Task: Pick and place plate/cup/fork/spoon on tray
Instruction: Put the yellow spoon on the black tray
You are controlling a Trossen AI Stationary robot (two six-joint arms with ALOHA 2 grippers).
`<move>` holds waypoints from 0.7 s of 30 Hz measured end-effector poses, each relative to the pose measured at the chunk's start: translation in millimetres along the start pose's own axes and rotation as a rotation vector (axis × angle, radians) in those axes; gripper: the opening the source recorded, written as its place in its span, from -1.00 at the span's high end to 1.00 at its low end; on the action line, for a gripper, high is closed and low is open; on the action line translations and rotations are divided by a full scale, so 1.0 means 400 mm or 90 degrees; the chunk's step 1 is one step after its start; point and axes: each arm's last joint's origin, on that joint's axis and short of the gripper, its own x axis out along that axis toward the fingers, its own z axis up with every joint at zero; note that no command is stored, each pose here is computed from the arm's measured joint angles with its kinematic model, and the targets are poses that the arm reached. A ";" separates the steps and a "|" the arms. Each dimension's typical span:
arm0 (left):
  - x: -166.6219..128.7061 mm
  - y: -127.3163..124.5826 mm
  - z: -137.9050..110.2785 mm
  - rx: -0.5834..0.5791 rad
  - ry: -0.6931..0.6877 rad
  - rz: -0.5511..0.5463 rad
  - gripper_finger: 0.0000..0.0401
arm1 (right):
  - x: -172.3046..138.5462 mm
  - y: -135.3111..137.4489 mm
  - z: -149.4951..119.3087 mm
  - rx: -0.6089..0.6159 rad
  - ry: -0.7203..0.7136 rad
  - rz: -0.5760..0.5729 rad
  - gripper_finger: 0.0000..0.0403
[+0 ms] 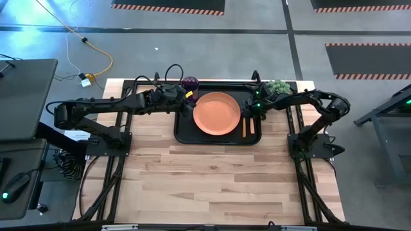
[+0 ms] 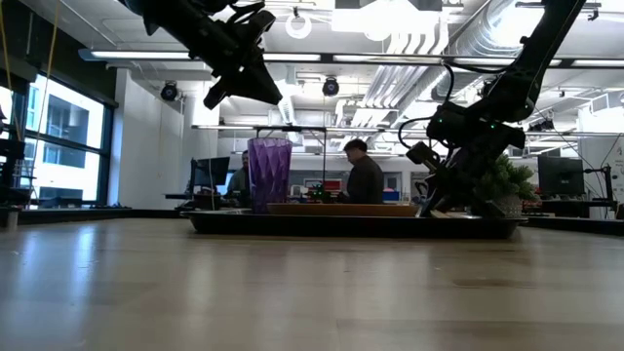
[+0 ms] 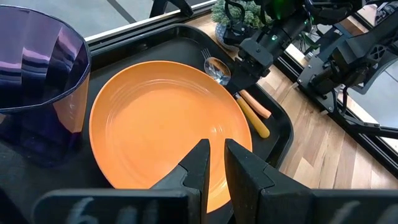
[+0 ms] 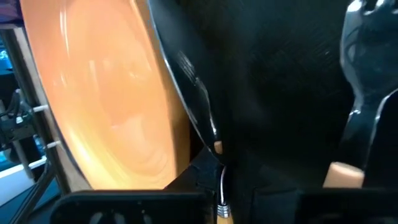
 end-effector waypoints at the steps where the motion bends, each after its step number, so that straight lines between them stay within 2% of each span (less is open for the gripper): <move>1: 0.000 0.000 0.000 0.000 0.000 0.000 0.82 | 0.000 0.000 0.001 0.000 -0.006 -0.005 0.92; 8: 0.000 0.000 0.000 0.000 0.000 0.000 0.82 | 0.000 -0.001 0.001 0.002 -0.011 -0.007 0.70; 21: 0.000 0.000 0.000 0.000 0.000 0.000 0.82 | 0.000 -0.001 0.002 0.016 -0.020 -0.014 0.71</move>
